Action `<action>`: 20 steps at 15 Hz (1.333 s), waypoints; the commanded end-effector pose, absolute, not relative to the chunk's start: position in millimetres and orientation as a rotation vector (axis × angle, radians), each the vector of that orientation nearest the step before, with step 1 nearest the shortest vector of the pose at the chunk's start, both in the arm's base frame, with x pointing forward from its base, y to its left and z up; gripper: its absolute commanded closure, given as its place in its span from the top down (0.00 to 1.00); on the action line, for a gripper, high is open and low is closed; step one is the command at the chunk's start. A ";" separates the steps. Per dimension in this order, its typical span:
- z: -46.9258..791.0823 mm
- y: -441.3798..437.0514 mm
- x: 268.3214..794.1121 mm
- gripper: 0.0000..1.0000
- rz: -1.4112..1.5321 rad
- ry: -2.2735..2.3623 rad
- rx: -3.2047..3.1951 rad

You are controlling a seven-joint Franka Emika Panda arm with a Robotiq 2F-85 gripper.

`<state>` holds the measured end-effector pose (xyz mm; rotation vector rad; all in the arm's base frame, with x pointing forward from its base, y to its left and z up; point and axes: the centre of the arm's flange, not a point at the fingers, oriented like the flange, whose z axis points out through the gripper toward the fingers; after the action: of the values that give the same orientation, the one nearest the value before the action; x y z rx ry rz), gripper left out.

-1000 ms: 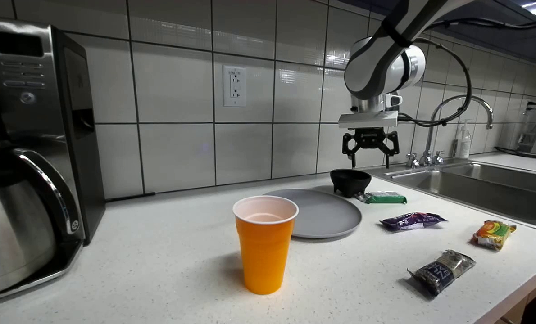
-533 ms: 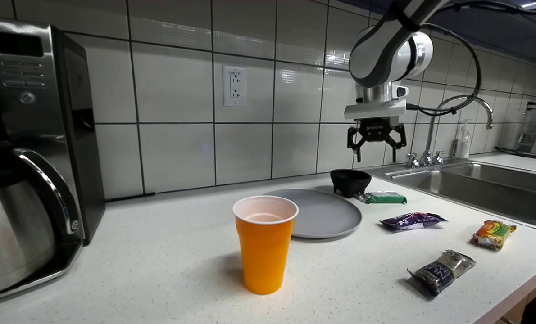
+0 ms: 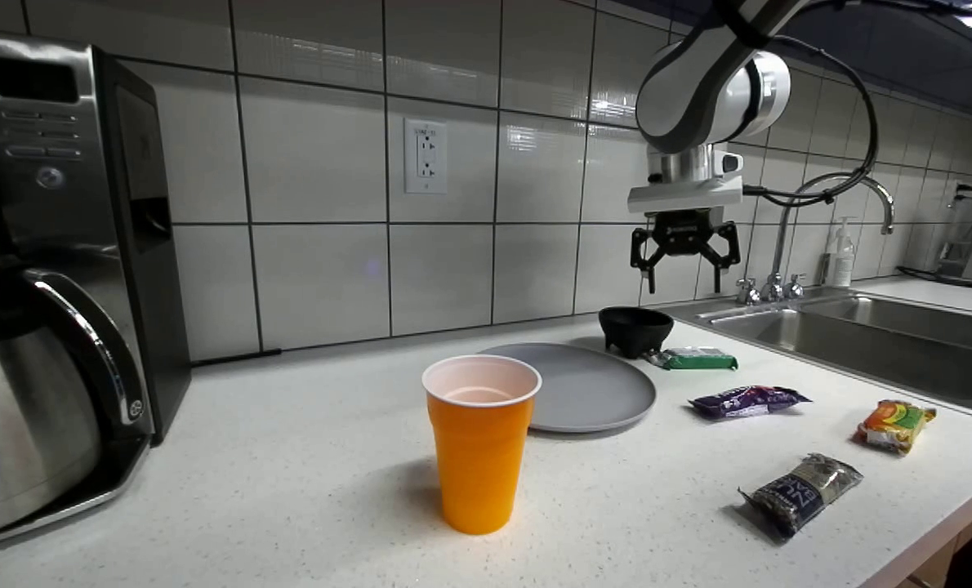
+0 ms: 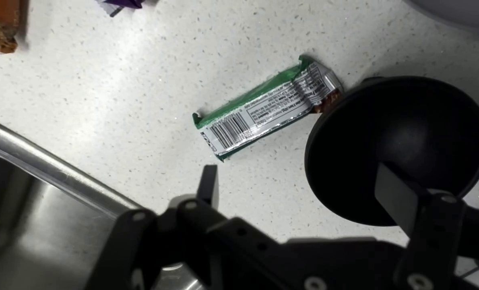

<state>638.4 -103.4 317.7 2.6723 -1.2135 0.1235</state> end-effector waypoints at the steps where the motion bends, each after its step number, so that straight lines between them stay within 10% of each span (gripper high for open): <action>1: 317.6 -103.4 638.4 1.00 0.123 -1.213 2.672; 20: 304.1 -117.4 638.9 1.00 0.252 -1.929 2.343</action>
<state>643.6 -106.8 300.1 2.4362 -1.7445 0.2033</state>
